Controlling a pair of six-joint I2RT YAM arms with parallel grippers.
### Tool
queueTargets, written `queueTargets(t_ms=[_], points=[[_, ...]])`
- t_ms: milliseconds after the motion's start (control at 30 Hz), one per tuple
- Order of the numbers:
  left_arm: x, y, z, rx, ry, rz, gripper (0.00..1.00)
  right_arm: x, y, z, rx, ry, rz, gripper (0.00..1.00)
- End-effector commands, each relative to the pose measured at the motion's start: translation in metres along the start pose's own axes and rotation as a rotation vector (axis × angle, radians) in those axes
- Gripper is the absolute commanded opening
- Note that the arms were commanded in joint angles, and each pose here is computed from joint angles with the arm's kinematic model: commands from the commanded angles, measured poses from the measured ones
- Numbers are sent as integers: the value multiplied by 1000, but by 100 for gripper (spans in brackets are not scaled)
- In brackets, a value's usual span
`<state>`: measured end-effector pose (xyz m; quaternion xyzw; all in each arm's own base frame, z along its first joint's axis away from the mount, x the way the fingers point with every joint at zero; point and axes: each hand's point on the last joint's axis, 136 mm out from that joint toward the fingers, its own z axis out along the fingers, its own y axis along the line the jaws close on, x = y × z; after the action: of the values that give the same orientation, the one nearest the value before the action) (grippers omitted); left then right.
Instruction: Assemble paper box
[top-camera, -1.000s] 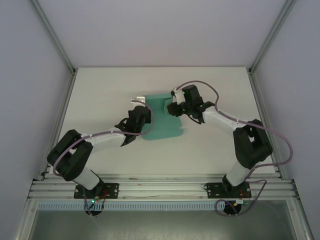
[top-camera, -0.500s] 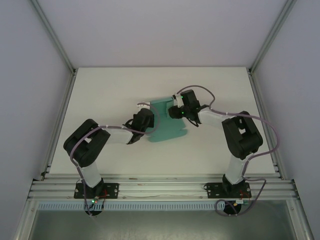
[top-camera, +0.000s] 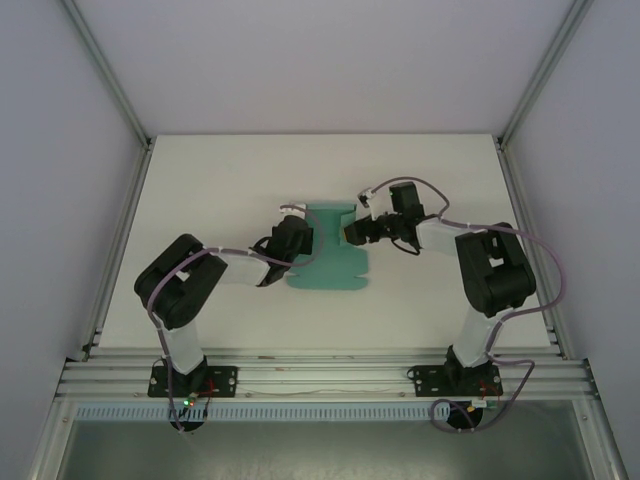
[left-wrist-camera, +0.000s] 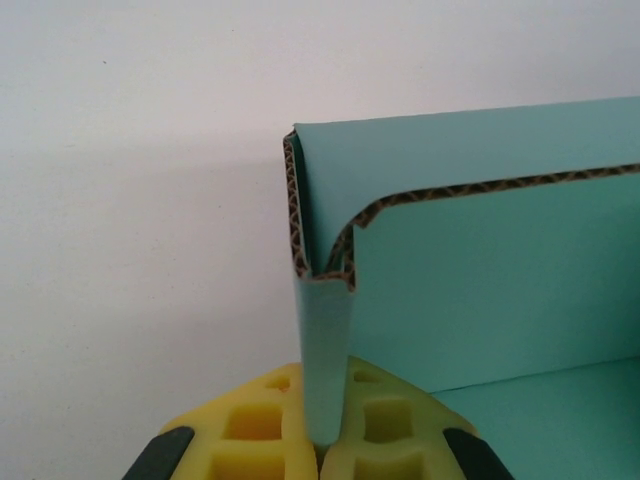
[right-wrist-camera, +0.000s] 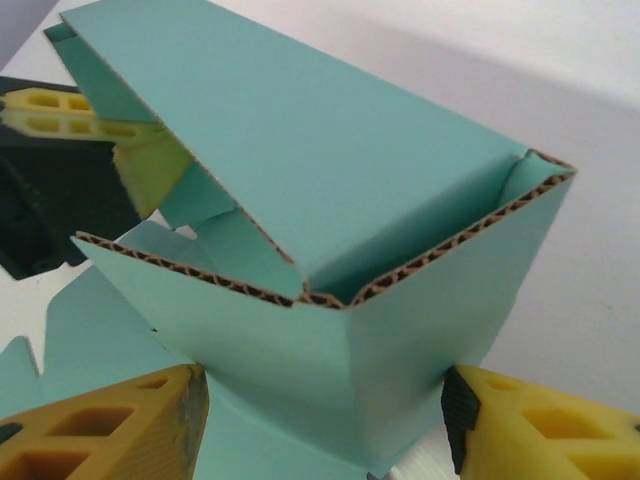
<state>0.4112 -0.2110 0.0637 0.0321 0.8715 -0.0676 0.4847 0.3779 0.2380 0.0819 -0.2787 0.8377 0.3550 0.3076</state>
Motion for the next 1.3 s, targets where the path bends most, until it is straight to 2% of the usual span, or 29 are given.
queueTargets(t_ms=[0, 167, 333, 433, 533, 567, 867, 1033, 1100, 1200, 1267], points=[[23, -18, 2, 83, 81, 39, 0, -7, 14, 0, -45, -17, -75, 60], [23, -21, 2, 100, 82, 59, 0, -7, -31, 5, 189, -32, 13, 61], [23, -25, 5, 112, 92, 72, 0, -4, -47, 22, 295, 6, 52, 60], [21, -24, 5, 107, 85, 70, 0, -1, -52, 32, 340, 23, 67, 49], [20, -24, 5, 104, 86, 73, 0, -2, -60, 30, 395, -7, 105, 24], [20, -23, 4, 100, 86, 73, 0, -3, -65, 27, 432, -21, 121, 19], [17, -16, 2, 56, 84, 70, 0, 1, -95, -10, 758, -41, 188, 21], [17, -10, 0, 20, 91, 50, 0, 11, -114, -30, 985, -27, 264, 15], [17, -6, 0, -2, 99, 38, 0, 17, -122, -41, 1098, -22, 282, 9], [17, -2, -1, -31, 105, 11, 0, 32, -135, -57, 1272, 55, 316, 0], [18, -2, -1, -32, 107, 7, 0, 38, -140, -63, 1358, 101, 333, 0]])
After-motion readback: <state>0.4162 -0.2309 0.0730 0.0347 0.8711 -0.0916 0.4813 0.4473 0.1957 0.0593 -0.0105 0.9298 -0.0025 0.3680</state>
